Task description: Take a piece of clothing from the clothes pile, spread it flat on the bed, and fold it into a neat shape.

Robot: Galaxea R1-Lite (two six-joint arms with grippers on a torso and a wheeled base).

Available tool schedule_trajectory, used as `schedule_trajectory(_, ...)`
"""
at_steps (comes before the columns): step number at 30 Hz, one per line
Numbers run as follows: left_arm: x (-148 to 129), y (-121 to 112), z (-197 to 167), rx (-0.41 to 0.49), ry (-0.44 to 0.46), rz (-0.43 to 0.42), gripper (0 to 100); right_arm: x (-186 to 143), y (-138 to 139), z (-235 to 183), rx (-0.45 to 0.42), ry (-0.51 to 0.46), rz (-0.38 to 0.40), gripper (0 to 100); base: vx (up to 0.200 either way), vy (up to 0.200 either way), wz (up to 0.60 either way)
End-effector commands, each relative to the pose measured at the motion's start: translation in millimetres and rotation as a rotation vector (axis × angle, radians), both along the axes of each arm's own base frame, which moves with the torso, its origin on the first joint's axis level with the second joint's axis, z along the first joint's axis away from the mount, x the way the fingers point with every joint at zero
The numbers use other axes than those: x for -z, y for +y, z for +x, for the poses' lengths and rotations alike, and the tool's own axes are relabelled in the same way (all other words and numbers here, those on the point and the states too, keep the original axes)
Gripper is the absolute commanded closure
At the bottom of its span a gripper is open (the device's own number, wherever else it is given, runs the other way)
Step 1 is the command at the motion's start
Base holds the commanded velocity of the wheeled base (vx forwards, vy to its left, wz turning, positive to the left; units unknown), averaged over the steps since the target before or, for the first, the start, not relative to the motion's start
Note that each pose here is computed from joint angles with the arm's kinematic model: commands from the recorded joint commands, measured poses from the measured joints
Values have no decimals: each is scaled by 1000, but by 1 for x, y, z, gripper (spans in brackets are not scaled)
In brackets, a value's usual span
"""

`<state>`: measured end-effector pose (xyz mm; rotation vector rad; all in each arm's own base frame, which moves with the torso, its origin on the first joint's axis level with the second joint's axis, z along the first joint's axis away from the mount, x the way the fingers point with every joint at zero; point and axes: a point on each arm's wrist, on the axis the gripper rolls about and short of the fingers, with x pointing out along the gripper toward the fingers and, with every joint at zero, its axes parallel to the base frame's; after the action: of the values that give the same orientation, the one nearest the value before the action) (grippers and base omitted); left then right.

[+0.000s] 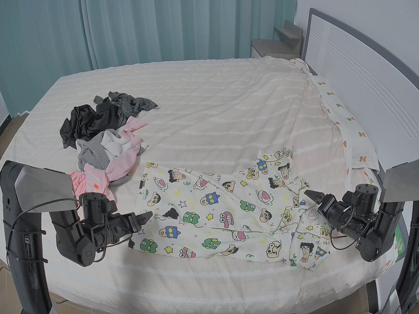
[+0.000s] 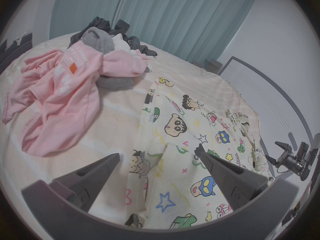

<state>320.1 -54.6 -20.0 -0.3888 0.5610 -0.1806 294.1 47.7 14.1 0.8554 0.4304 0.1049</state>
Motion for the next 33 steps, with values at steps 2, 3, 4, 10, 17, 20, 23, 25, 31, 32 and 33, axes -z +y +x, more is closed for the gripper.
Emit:
schedule_trajectory(2,5,-5,0,19,13,-1,0,-1,1,0,-2,-12,2,0,0,0,0)
schedule_trajectory(3,5,-5,1,19,10,-2,0,-1,0,1,0,-12,2,0,0,0,0)
schedule_trajectory(4,7,-6,2,18,12,-3,0,-1,0,1,0,-12,2,0,0,0,0)
schedule_trajectory(10,10,-6,4,14,18,-8,100,0,0,1,0,-10,1,0,0,0,0)
schedule_trajectory(17,7,-4,5,-1,12,-26,100,0,0,1,0,-10,1,0,0,0,0)
schedule_trajectory(20,7,-4,5,-3,13,-26,100,0,1,0,-2,-10,1,0,0,0,0)
schedule_trajectory(23,6,-3,4,-6,10,-26,100,0,0,1,0,-10,1,0,0,0,0)
schedule_trajectory(25,5,-3,4,-10,10,-24,100,-1,0,1,0,-12,2,0,0,0,0)
schedule_trajectory(31,-3,5,-1,-31,2,-26,100,-1,1,0,-2,-12,2,0,0,0,0)
schedule_trajectory(32,-6,8,-3,-38,-1,-27,100,-1,1,0,-2,-12,2,0,0,0,0)
schedule_trajectory(33,-7,9,-4,-41,-1,-27,100,0,1,0,-2,-10,1,0,0,0,0)
